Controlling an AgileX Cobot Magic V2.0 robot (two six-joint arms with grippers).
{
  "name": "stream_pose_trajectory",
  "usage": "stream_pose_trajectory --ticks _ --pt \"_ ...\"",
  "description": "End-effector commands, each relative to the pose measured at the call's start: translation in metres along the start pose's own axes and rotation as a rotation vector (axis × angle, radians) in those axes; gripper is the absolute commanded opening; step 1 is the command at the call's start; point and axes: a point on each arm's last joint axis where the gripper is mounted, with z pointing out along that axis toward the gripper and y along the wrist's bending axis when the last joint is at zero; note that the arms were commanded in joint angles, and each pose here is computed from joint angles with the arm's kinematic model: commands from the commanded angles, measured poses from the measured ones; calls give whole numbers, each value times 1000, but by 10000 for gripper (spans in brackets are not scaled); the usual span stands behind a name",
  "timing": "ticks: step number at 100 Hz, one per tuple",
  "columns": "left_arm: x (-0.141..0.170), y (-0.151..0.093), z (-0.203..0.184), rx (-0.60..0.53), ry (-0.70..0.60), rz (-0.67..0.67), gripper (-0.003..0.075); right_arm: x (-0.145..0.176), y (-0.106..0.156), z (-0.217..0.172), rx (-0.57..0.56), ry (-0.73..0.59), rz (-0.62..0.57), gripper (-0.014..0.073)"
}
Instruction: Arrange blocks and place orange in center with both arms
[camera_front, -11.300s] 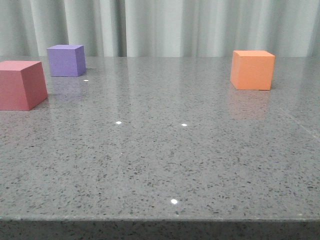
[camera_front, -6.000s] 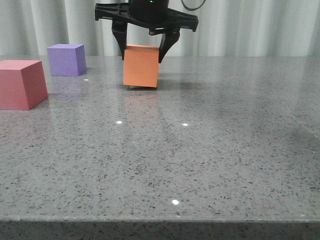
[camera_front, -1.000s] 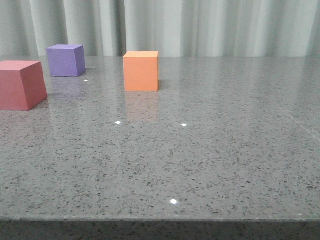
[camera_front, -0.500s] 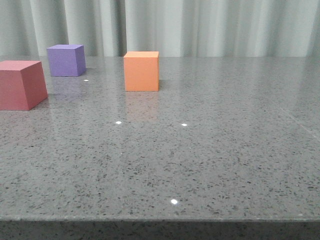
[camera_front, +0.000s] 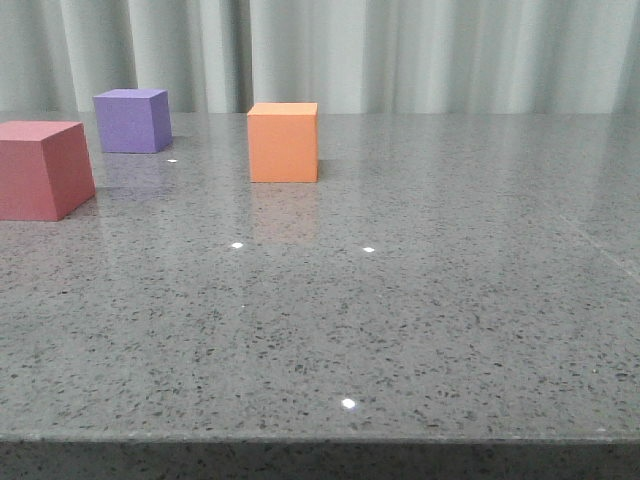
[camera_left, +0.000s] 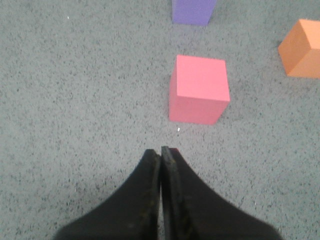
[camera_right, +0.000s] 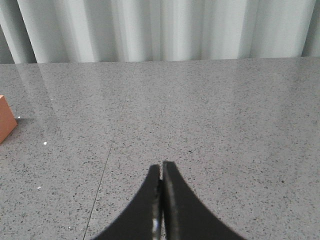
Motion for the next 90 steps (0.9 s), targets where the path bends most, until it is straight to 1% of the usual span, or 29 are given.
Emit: stream_pose_trajectory --ticks 1,3,7,8,10,13,14,15,17,18,22,27,29,33,46,60,76,85,90 --pt "-13 -1 -6 6 -73 -5 94 -15 1 -2 -5 -93 -11 -68" --pt "-13 -1 -6 6 -68 -5 118 -15 1 -2 -5 -93 -11 -68" --pt "-12 -1 -6 5 -64 -5 201 -15 1 -2 -5 -93 -11 -68" --pt "-12 -1 -6 5 -61 -5 234 -15 1 -2 -5 -93 -11 -68" --pt "-12 -1 -6 5 -59 -5 267 -15 1 -2 -5 -93 -11 -68" --pt "-11 -1 -6 4 -50 -4 359 -15 1 -2 -5 -93 -11 -68" --pt "-11 -1 -6 3 -48 -4 378 -15 1 -2 -5 -93 -11 -68" --pt "-11 -1 -6 3 -45 -4 417 -15 1 -2 -5 -93 -11 -68" --pt "-11 -1 -6 3 -45 -4 454 -15 1 -2 -5 -93 -11 -68" --pt "-11 -1 -6 3 -45 -4 492 -15 1 -2 -5 -93 -11 -68" --pt "-11 -1 -6 2 -45 -3 592 -15 1 -2 -5 -93 -11 -68" --pt "-11 -1 -6 2 -45 -3 676 -15 1 -2 -5 -93 -11 -68" --pt "-11 -1 -6 2 -44 -3 698 -15 1 -2 -5 -93 -11 -68" --pt "-11 -1 -6 2 -43 -3 706 -15 1 -2 -5 -93 -11 -68" --pt "-10 -1 -6 8 -40 -5 654 -15 1 -2 -5 -93 -11 -68" --pt "-16 -7 -5 54 -39 -34 651 -15 1 -2 -5 -93 -11 -68" --pt "-39 -18 4 112 -20 -24 651 -15 1 -2 -5 -93 -11 -68" --pt "-55 -31 14 160 -16 6 651 -15 1 -2 -5 -93 -11 -68" --pt "-63 -40 25 183 -5 25 651 -15 1 -2 -5 -93 -11 -68"
